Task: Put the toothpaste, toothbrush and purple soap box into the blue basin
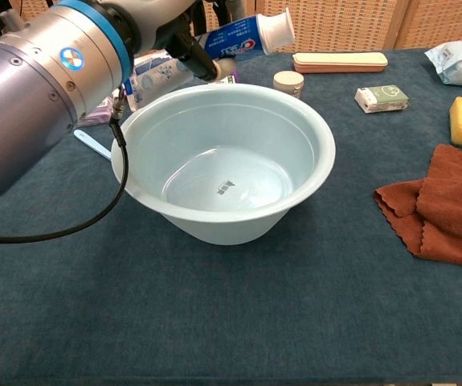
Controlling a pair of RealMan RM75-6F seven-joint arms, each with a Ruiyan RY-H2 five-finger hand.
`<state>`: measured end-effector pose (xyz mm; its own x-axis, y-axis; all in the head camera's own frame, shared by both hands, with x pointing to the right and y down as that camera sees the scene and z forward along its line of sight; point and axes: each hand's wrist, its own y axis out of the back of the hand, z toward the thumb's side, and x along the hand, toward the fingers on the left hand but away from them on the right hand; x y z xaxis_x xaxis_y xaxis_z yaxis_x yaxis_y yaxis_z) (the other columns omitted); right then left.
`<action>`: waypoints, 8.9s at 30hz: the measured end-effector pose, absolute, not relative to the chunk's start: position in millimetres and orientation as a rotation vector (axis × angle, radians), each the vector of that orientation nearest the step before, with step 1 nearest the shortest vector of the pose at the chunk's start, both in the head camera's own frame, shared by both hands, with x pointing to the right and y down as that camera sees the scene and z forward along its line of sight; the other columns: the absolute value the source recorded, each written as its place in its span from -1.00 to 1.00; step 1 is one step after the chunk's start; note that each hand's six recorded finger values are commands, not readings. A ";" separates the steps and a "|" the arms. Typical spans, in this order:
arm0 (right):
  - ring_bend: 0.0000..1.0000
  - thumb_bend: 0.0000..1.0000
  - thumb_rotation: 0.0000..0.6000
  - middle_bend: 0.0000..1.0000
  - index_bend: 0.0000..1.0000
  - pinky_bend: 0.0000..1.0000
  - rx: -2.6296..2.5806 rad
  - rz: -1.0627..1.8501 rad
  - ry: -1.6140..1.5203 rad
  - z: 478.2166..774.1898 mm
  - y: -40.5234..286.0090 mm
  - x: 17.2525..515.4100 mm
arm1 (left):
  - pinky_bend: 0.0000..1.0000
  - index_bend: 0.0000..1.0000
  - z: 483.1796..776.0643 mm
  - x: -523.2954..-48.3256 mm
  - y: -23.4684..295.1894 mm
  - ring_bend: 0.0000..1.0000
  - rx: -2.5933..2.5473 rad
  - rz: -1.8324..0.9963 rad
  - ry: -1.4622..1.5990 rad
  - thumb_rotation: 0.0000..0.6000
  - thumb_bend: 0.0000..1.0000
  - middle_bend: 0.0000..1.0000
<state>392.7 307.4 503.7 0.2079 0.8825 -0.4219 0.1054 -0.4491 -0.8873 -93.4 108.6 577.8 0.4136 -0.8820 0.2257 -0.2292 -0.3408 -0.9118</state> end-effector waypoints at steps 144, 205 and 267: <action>-1.00 -0.74 1.00 -1.00 -1.00 -1.00 -1.706 1.323 -0.917 510.7 307.3 392.3 | -0.58 -0.01 713.0 -248.1 79.0 -1.00 -1.610 -1.542 0.466 1.00 -0.37 -1.00; -1.00 -0.74 1.00 -1.00 -1.00 -1.00 -1.704 1.313 -0.913 508.3 309.3 390.6 | -0.58 0.31 645.0 -281.3 31.2 -1.00 -1.513 -1.541 0.648 1.00 -0.19 -1.00; -1.00 -0.74 1.00 -1.00 -1.00 -1.00 -1.730 1.269 -0.965 497.0 306.8 393.9 | -0.58 -0.64 596.0 -109.2 93.5 -1.00 -1.792 -1.254 0.639 1.00 -0.34 -1.00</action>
